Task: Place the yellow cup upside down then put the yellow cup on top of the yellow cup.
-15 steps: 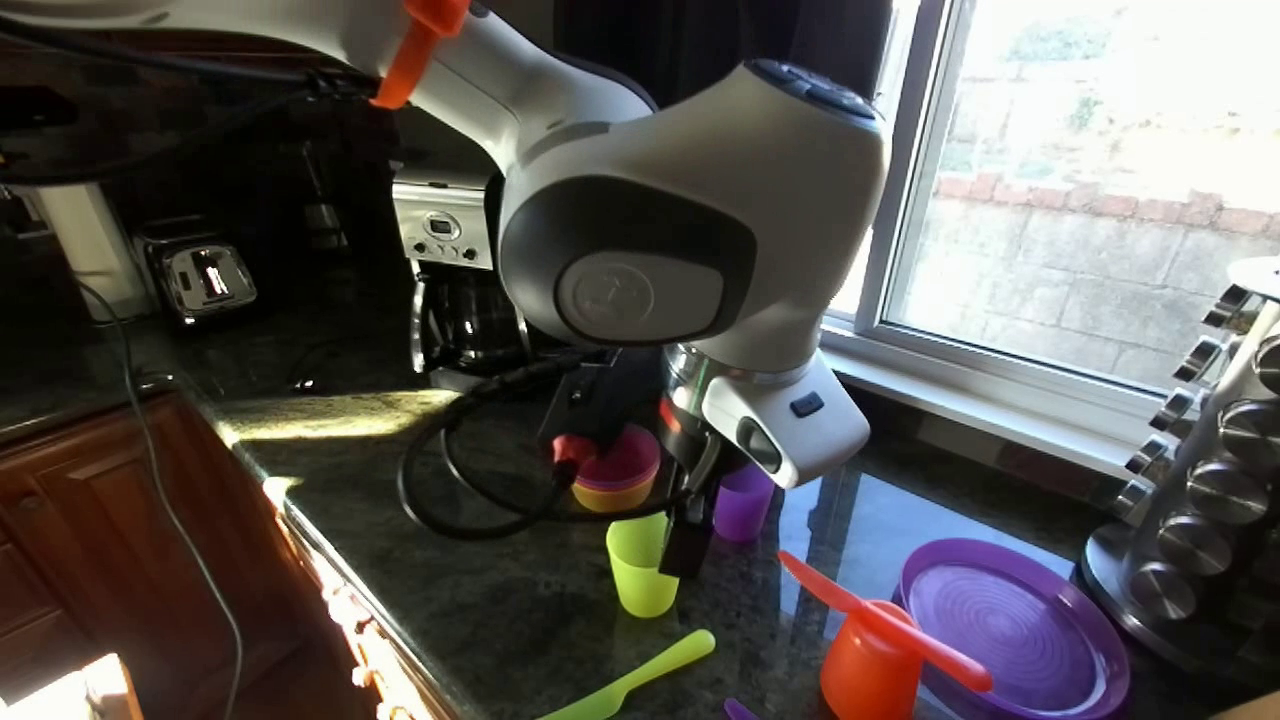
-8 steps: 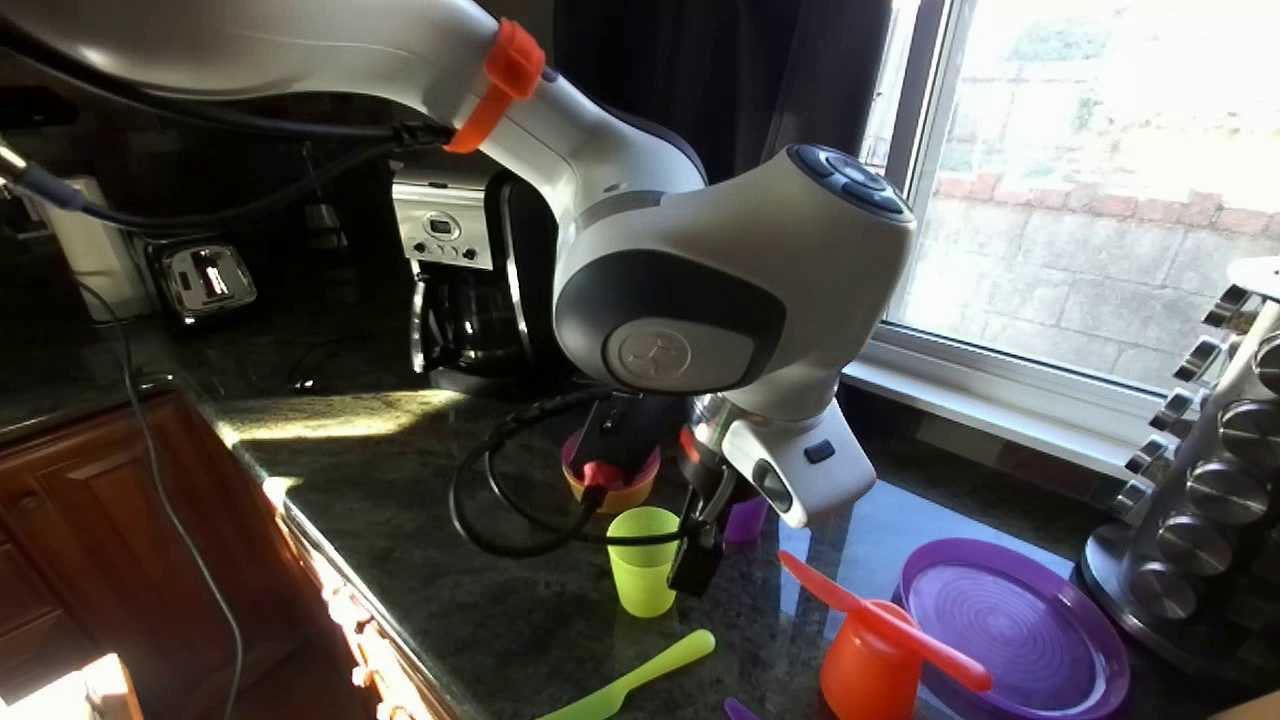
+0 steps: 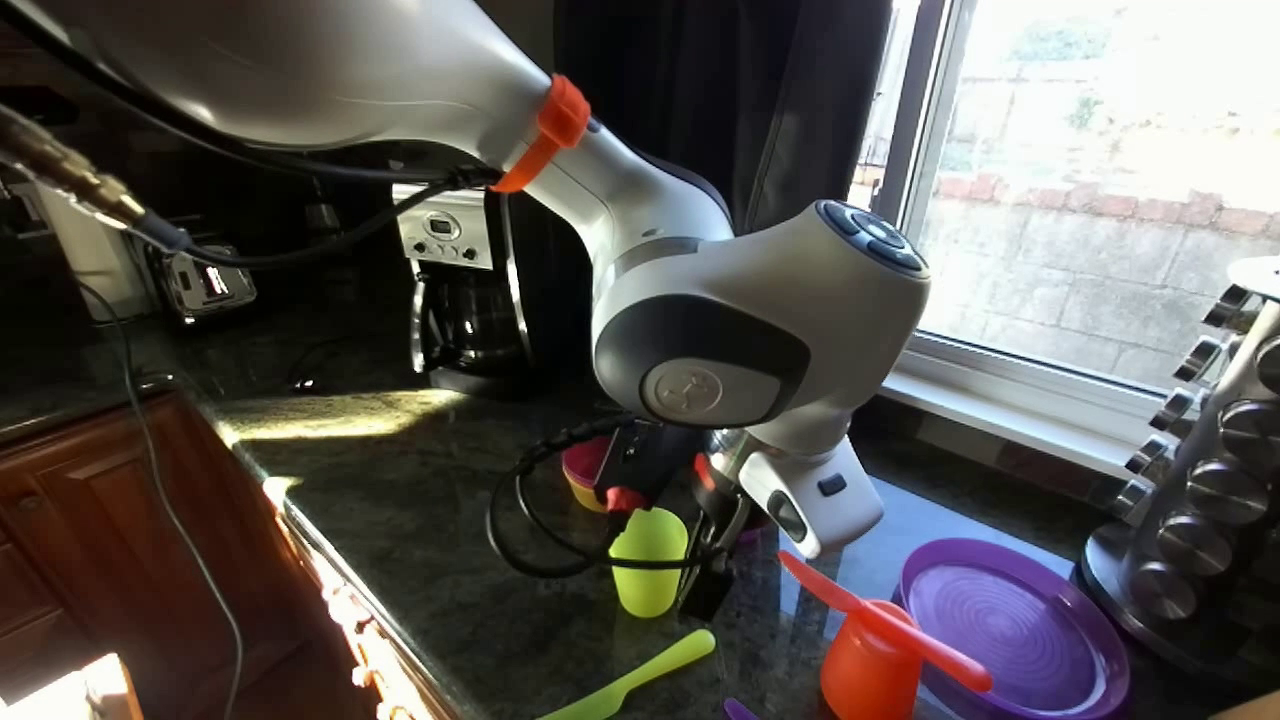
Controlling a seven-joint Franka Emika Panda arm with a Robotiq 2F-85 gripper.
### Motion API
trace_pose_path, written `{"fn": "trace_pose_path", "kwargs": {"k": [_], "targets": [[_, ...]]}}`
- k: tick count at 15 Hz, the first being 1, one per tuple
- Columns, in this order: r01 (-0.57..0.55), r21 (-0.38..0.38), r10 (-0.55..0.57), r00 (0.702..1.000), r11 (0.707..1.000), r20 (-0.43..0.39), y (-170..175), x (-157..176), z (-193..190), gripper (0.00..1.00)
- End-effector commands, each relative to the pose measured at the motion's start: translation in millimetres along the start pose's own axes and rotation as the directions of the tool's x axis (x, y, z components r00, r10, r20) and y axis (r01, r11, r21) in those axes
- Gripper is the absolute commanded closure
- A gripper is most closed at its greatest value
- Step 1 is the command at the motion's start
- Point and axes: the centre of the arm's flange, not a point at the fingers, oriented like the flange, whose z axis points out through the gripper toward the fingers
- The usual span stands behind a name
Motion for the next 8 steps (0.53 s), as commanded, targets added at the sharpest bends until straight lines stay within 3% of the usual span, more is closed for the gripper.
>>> {"fn": "trace_pose_path", "kwargs": {"k": [1, 8], "targets": [[-0.024, -0.020, 0.025, 0.998, 1.000, 0.055, -2, 13, 9, 0.00], [-0.027, -0.070, 0.037, 0.989, 0.997, 0.144, -4, 17, 26, 0.00]]}}
